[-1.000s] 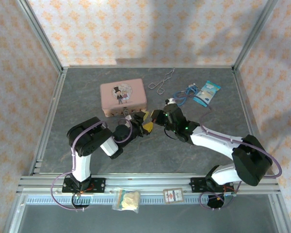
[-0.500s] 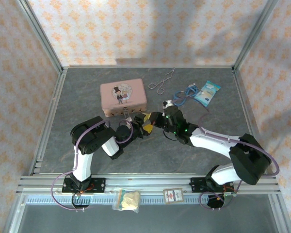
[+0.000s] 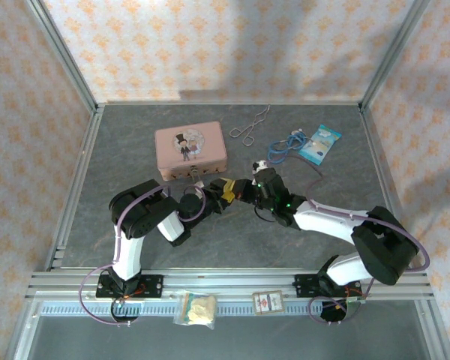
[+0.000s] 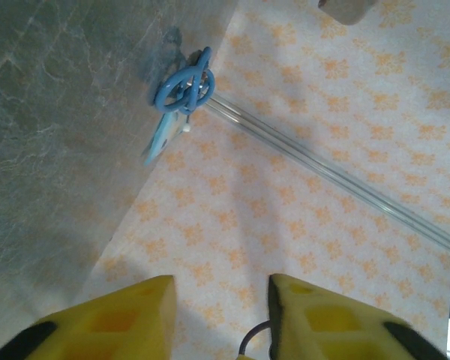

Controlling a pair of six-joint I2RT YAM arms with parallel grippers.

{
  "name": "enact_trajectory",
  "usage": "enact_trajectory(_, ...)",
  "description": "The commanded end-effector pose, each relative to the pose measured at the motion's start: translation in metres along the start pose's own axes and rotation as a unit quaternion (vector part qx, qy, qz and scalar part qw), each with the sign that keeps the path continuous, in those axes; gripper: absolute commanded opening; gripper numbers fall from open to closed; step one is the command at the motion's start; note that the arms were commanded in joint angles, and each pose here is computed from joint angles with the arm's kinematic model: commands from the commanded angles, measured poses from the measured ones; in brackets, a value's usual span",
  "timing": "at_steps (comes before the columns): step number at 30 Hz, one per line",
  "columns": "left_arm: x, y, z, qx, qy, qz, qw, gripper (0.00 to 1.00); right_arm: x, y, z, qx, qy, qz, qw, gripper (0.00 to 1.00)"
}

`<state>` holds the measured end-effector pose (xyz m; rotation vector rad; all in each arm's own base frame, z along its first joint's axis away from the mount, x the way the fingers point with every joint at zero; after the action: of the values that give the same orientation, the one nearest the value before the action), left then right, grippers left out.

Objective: Unlock the padlock with the key

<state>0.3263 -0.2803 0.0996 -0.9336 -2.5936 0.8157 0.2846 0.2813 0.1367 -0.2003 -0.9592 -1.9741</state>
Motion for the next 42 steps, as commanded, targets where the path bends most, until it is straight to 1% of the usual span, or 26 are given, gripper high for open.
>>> enact_trajectory(1, 0.008, -0.035, -0.053, 0.078, -0.109, 0.083, 0.987, 0.26, 0.004, 0.002, 0.006, 0.011, 0.014, -0.006, 1.0, 0.0)
enact_trajectory(4, 0.008, -0.035, -0.052, 0.077, -0.107, 0.083, 0.988, 0.17, 0.006, 0.002, 0.007, 0.012, 0.016, -0.008, 1.0, 0.0)
enact_trajectory(6, 0.008, -0.034, -0.05, 0.075, -0.106, 0.082, 0.988, 0.13, 0.008, 0.003, 0.008, 0.014, 0.018, -0.01, 1.0, 0.0)
enact_trajectory(10, 0.009, -0.034, -0.051, 0.069, -0.107, 0.081, 0.989, 0.0, 0.011, 0.005, 0.01, 0.019, 0.018, -0.014, 1.0, 0.0)
enact_trajectory(12, 0.008, -0.035, -0.051, 0.062, -0.108, 0.081, 0.989, 0.0, 0.013, 0.008, 0.013, 0.024, 0.021, -0.018, 0.999, 0.0)
enact_trajectory(14, 0.009, -0.035, -0.053, 0.046, -0.109, 0.082, 0.99, 0.0, 0.017, 0.013, 0.013, 0.03, 0.014, -0.024, 0.999, 0.19)
enact_trajectory(15, 0.009, -0.036, -0.053, 0.034, -0.11, 0.081, 0.99, 0.0, 0.02, 0.016, 0.014, 0.035, 0.011, -0.029, 0.999, 0.31)
enact_trajectory(16, 0.009, -0.035, -0.055, 0.017, -0.111, 0.079, 0.99, 0.0, 0.024, 0.019, 0.015, 0.039, 0.01, -0.034, 0.999, 0.41)
enact_trajectory(18, 0.01, -0.034, -0.057, -0.02, -0.112, 0.072, 0.991, 0.0, 0.032, 0.026, 0.017, 0.049, 0.012, -0.044, 0.998, 0.52)
enact_trajectory(21, 0.008, -0.036, -0.061, -0.102, -0.106, 0.067, 0.987, 0.0, 0.042, 0.034, 0.019, 0.061, 0.017, -0.054, 0.996, 0.58)
enact_trajectory(22, 0.008, -0.044, -0.07, -0.131, -0.111, 0.074, 0.982, 0.0, 0.045, 0.037, 0.02, 0.063, 0.025, -0.056, 0.996, 0.59)
enact_trajectory(24, 0.006, -0.053, -0.076, -0.189, -0.108, 0.079, 0.973, 0.0, 0.048, 0.039, 0.02, 0.06, 0.049, -0.055, 0.996, 0.59)
enact_trajectory(26, 0.003, -0.061, -0.081, -0.25, -0.1, 0.08, 0.96, 0.0, 0.053, 0.042, 0.023, 0.055, 0.083, -0.055, 0.993, 0.58)
enact_trajectory(28, 0.001, -0.069, -0.087, -0.318, -0.088, 0.076, 0.941, 0.0, 0.062, 0.046, 0.03, 0.049, 0.125, -0.063, 0.989, 0.55)
enact_trajectory(29, 0.0, -0.069, -0.086, -0.349, -0.073, 0.07, 0.932, 0.0, 0.064, 0.047, 0.032, 0.048, 0.141, -0.065, 0.987, 0.54)
enact_trajectory(31, 0.0, -0.073, -0.096, -0.403, -0.065, 0.055, 0.911, 0.0, 0.069, 0.046, 0.043, 0.051, 0.184, -0.062, 0.98, 0.5)
enact_trajectory(35, 0.003, -0.082, -0.111, -0.457, -0.06, 0.043, 0.887, 0.0, 0.08, 0.045, 0.063, 0.066, 0.247, -0.063, 0.965, 0.41)
enact_trajectory(38, 0.006, -0.088, -0.119, -0.482, -0.056, 0.041, 0.874, 0.0, 0.093, 0.049, 0.079, 0.08, 0.288, -0.077, 0.951, 0.4)
enact_trajectory(42, 0.012, -0.094, -0.128, -0.498, -0.066, 0.035, 0.864, 0.0, 0.103, 0.056, 0.094, 0.099, 0.314, -0.088, 0.94, 0.4)
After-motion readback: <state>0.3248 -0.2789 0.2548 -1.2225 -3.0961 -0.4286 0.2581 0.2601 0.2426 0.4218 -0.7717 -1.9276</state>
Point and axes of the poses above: each hand's point on the last joint's axis, 136 mm out from that joint toward the fingers, its own x axis back along the fingers, its own z axis along the line the jaws close on, y = z × x, the point moved 1 cm from there along x, back along the fingers, and after that the axes turned 6 degrees about x, right-handed, at the moved point
